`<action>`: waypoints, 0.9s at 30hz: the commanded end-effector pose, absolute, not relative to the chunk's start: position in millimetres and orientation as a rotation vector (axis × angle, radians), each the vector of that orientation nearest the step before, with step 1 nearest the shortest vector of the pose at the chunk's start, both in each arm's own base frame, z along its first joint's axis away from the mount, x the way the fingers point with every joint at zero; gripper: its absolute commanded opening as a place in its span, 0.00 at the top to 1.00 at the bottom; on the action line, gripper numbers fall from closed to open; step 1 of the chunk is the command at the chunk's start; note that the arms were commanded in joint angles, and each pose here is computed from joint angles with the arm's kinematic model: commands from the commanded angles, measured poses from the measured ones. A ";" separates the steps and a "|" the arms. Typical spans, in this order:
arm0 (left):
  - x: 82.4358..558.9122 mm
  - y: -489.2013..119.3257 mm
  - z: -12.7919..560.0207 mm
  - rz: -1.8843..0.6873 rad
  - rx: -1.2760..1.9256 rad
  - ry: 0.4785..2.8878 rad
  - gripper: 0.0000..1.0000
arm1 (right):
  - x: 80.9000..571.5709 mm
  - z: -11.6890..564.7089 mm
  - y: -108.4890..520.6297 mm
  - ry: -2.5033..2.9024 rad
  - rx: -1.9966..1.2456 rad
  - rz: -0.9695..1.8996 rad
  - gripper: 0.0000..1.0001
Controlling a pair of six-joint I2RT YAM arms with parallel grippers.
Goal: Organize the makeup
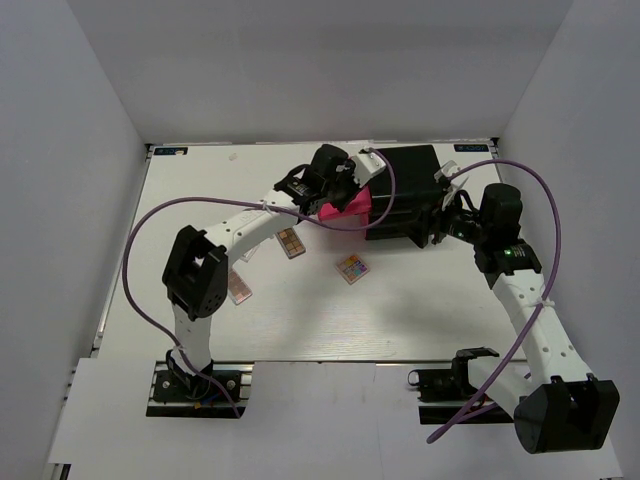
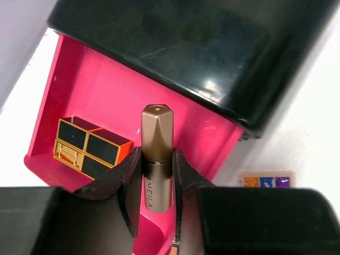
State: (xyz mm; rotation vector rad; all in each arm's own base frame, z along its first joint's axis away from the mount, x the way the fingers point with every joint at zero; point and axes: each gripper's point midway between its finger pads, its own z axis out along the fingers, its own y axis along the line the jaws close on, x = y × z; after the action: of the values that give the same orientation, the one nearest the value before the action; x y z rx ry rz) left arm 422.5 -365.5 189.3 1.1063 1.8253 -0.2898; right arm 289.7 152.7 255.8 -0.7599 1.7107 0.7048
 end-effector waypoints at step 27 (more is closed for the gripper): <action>421.1 -233.2 294.7 -0.379 0.208 1.875 0.68 | 366.6 310.2 110.8 1.735 -0.472 0.461 0.56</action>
State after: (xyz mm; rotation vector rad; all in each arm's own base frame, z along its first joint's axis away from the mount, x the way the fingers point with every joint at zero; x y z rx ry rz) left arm 415.3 -269.7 330.6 0.3975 1.7374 -0.3693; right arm 334.2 127.4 281.1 -0.5826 1.7579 0.5550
